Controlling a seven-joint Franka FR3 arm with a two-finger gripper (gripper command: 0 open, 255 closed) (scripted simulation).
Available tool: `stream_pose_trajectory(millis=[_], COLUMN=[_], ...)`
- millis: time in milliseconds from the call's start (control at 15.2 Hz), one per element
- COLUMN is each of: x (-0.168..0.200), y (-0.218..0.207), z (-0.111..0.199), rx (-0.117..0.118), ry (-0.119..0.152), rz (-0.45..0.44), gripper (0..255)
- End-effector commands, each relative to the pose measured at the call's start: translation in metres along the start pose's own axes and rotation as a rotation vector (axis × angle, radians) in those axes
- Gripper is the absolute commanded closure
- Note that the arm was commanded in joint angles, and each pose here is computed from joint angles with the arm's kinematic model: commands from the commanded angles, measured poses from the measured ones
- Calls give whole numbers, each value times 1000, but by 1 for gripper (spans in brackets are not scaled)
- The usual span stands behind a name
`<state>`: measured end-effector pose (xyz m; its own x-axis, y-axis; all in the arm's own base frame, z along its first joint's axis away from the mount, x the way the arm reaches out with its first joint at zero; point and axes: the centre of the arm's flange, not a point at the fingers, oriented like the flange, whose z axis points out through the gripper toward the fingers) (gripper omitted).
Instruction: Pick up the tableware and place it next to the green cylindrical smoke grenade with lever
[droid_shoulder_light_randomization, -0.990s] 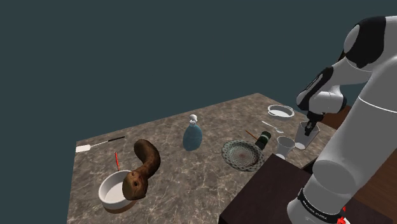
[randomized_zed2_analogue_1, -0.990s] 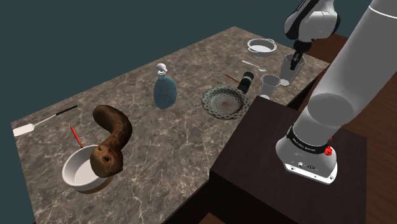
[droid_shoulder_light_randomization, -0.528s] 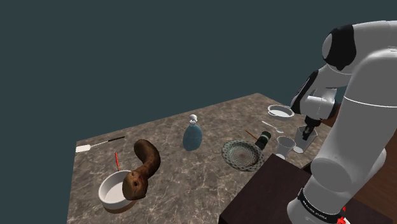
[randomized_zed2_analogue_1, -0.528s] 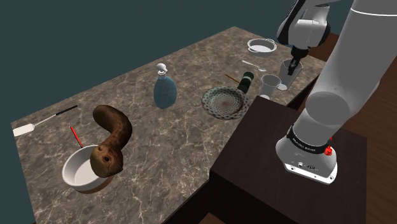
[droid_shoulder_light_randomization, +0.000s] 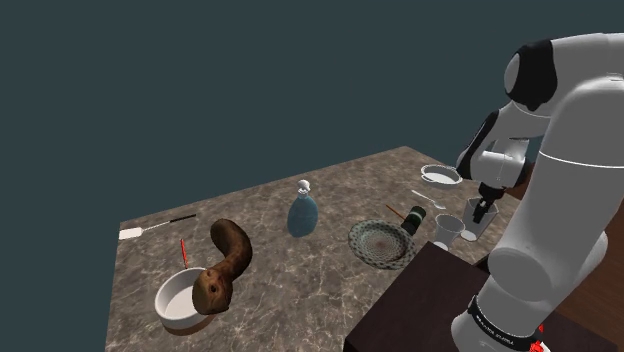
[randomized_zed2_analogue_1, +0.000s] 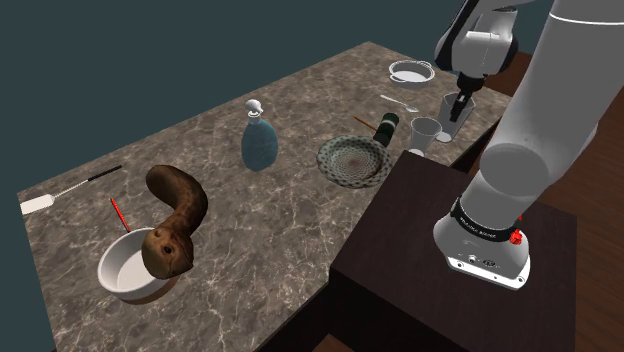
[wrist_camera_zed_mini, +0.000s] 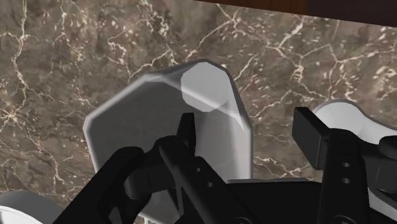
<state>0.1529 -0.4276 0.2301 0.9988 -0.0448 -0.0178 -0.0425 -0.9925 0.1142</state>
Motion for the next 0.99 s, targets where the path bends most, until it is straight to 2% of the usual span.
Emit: stream_pose_trajectory(millis=[0, 198, 462, 924], x=[0, -1, -1, -1], y=[0, 0, 0, 0], z=[0, 0, -50, -50], rx=[1, 1, 1, 1], ry=[-1, -1, -1, -1], rz=[0, 0, 0, 0], gripper=[0, 0, 0, 0])
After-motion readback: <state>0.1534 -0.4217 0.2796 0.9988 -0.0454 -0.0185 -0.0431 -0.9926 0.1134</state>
